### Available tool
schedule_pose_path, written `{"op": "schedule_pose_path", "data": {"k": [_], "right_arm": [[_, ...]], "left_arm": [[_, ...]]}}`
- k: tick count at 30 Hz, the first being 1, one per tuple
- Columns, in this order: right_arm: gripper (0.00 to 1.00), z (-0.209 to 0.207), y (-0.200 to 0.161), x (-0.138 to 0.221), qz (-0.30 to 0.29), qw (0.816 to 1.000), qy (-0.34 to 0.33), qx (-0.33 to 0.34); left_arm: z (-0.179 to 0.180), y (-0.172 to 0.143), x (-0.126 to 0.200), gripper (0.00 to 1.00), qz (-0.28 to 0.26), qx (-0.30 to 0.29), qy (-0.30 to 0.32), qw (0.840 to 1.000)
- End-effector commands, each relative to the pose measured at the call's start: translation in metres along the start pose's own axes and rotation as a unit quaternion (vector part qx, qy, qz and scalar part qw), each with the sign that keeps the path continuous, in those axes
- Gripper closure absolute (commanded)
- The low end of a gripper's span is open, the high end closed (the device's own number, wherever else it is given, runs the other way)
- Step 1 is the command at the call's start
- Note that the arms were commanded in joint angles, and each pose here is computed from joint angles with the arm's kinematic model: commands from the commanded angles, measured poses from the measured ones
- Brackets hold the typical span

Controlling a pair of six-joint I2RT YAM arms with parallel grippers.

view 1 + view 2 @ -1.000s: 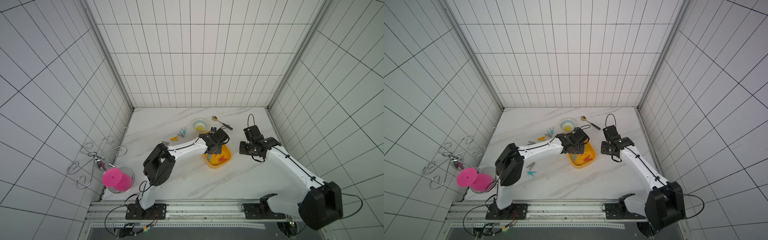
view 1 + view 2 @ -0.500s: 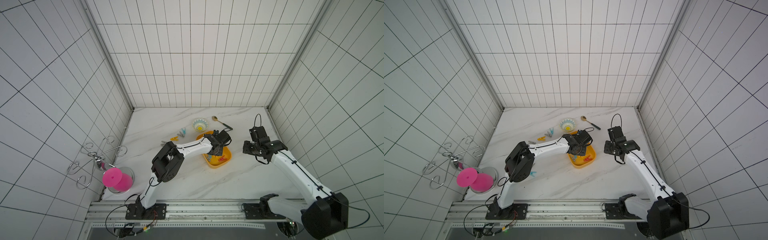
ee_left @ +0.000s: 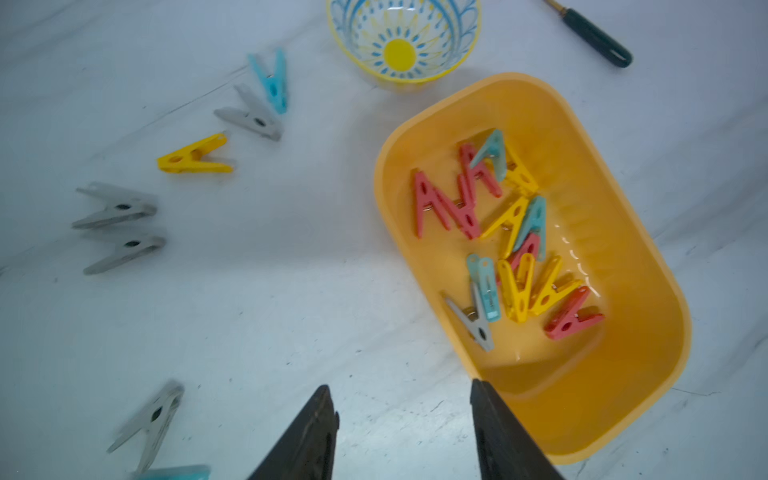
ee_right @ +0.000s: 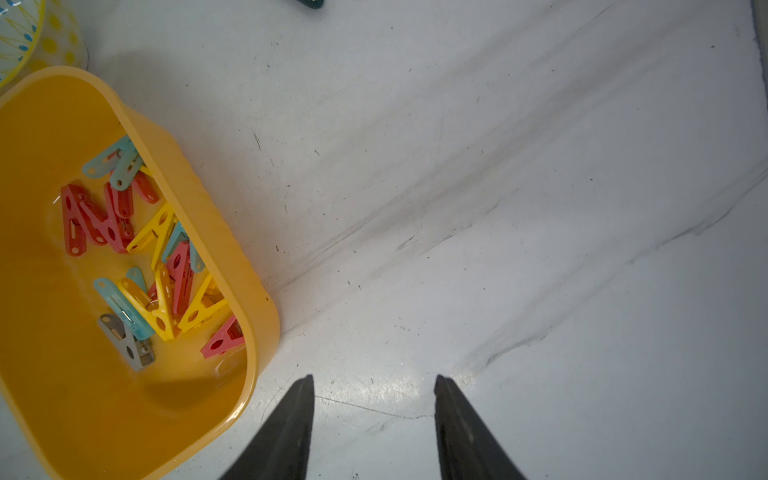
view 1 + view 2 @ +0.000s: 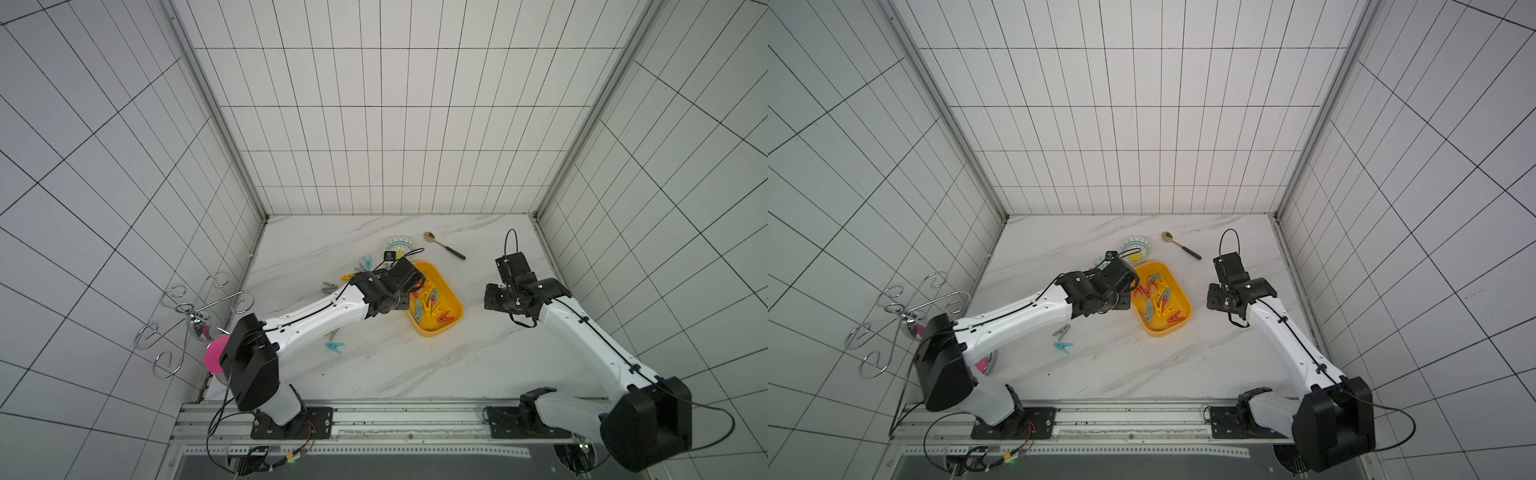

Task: Put the clothespins into the storage box
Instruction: Place the clothespin in the storage box, then pick up the clothespin from the center of the board.

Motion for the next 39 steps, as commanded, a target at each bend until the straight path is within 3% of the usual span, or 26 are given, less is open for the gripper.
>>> {"op": "schedule_pose_path", "data": {"k": [1, 7, 14, 33, 39], "right_arm": [[0.5, 0.011, 0.014, 0.006, -0.009, 1.0, 0.012, 0.018], [0.5, 0.029, 0.023, 0.004, -0.011, 0.999, 0.024, 0.036], [0.5, 0.038, 0.03, 0.005, -0.014, 0.998, 0.029, 0.048], [0.5, 0.046, 0.032, 0.001, -0.007, 0.998, 0.034, 0.057], [0.5, 0.046, 0.031, 0.0, -0.006, 0.998, 0.034, 0.057]], "left_arm": [[0.052, -0.015, 0.002, 0.44, 0.0, 0.044, 0.063, 0.997], [0.109, -0.043, 0.012, 0.41, 0.004, 0.114, 0.095, 0.989], [0.15, -0.07, -0.006, 0.44, 0.013, 0.165, 0.134, 0.977], [0.17, -0.093, -0.047, 0.6, 0.051, 0.178, 0.161, 0.97], [0.175, -0.097, -0.055, 0.71, 0.058, 0.178, 0.165, 0.968]]}}
Point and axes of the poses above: each gripper's point midway between its finger pads, its own x axis back along the fingers, its own z axis along the line the jaws close on, y = z × x, the point moved 5 cm from there along x, back along the fingers, and after that the axes turned 15 degrees about x, right-handed, at the moved point
